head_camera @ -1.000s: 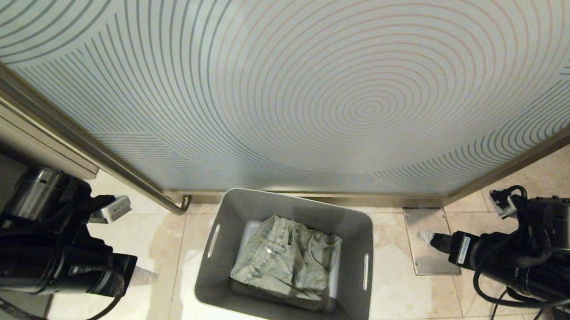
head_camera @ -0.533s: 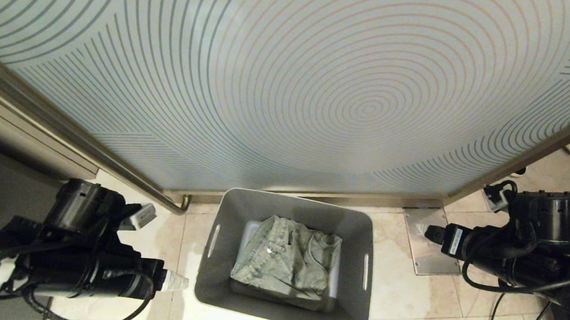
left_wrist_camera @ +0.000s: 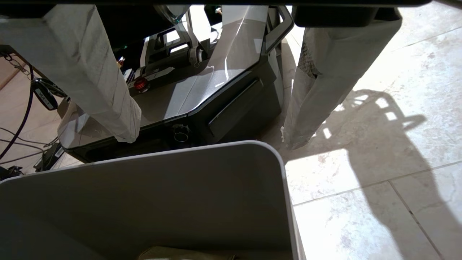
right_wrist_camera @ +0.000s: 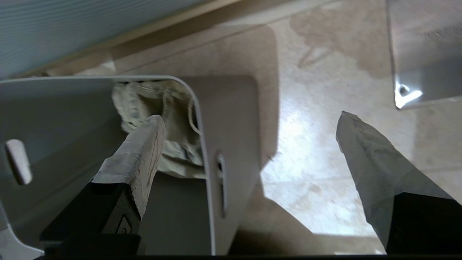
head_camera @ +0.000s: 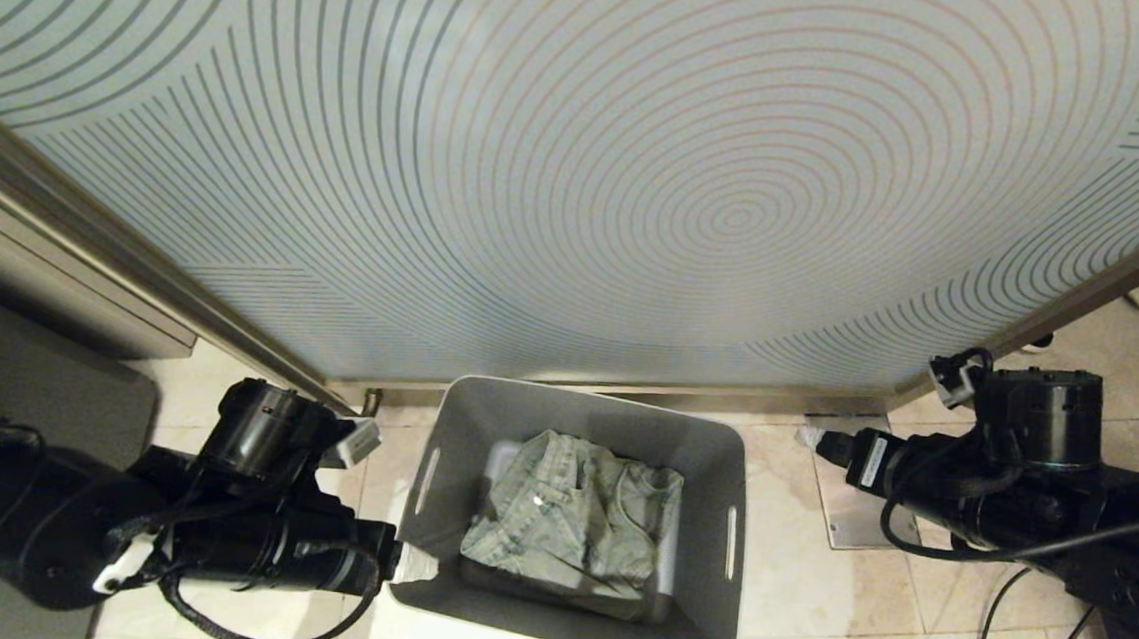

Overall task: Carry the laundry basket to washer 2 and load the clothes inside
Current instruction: Pick up the clothes basket and put it beside the washing machine

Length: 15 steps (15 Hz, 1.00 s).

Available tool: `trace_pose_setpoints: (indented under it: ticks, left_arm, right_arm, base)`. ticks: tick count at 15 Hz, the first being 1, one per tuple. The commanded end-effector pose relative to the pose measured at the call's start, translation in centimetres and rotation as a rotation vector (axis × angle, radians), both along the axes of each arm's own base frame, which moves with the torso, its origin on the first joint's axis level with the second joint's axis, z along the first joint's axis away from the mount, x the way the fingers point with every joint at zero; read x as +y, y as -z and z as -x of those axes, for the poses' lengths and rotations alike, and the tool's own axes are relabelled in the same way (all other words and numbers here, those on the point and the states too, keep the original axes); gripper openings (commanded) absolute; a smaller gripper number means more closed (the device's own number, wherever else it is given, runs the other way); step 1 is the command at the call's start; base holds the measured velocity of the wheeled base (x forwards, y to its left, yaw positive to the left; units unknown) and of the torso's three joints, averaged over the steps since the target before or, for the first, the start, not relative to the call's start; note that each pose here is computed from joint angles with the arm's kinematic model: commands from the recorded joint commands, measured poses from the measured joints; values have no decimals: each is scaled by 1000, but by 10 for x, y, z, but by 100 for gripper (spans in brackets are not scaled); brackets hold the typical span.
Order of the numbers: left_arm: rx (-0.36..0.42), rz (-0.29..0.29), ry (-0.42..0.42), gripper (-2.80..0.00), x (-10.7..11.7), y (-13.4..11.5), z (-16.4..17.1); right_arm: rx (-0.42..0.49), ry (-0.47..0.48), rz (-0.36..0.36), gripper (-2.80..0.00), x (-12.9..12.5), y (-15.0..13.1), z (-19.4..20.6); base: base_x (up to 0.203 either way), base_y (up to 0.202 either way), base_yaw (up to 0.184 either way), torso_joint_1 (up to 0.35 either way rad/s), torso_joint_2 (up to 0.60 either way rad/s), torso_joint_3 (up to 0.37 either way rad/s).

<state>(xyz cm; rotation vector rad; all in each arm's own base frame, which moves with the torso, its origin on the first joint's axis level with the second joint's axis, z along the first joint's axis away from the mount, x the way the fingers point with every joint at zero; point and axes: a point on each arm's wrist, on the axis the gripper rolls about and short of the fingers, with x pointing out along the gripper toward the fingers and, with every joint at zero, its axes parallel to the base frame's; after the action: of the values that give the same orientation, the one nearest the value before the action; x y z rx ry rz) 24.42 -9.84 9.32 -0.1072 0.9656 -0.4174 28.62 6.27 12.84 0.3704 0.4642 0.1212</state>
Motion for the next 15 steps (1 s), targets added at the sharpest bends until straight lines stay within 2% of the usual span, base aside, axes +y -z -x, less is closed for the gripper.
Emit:
trace_pose_setpoints:
  ticks: [1, 3, 5, 10, 13, 15]
  left_arm:
    - [32, -10, 3, 0, -3, 10, -4]
    - [35, -10, 2, 0, -4, 12, -6]
    - [-5, 7, 2, 0, -7, 14, -12]
    - [-19, 40, -3, 0, -21, 15, -25]
    - [-80, 65, -3, 0, -31, 16, -38]
    - [-107, 58, -17, 0, -33, 15, -43]
  right_arm:
    - [9, -15, -4, 0, 6, 7, -6]
    - [20, -45, -15, 0, 19, 14, -12]
    - [15, -71, -21, 0, 29, 14, -14]
    - [16, -95, -22, 0, 36, 14, -11]
    - [15, -108, -22, 0, 39, 12, -7]
    - [18, -108, -21, 0, 39, 13, -7]
  base:
    - [0, 0, 0, 0, 0, 0]
    - [0, 0, 0, 0, 0, 0]
    - [0, 0, 0, 0, 0, 0]
    - [0, 0, 0, 0, 0, 0]
    - [0, 0, 0, 0, 0, 0]
    - [0, 0, 0, 0, 0, 0]
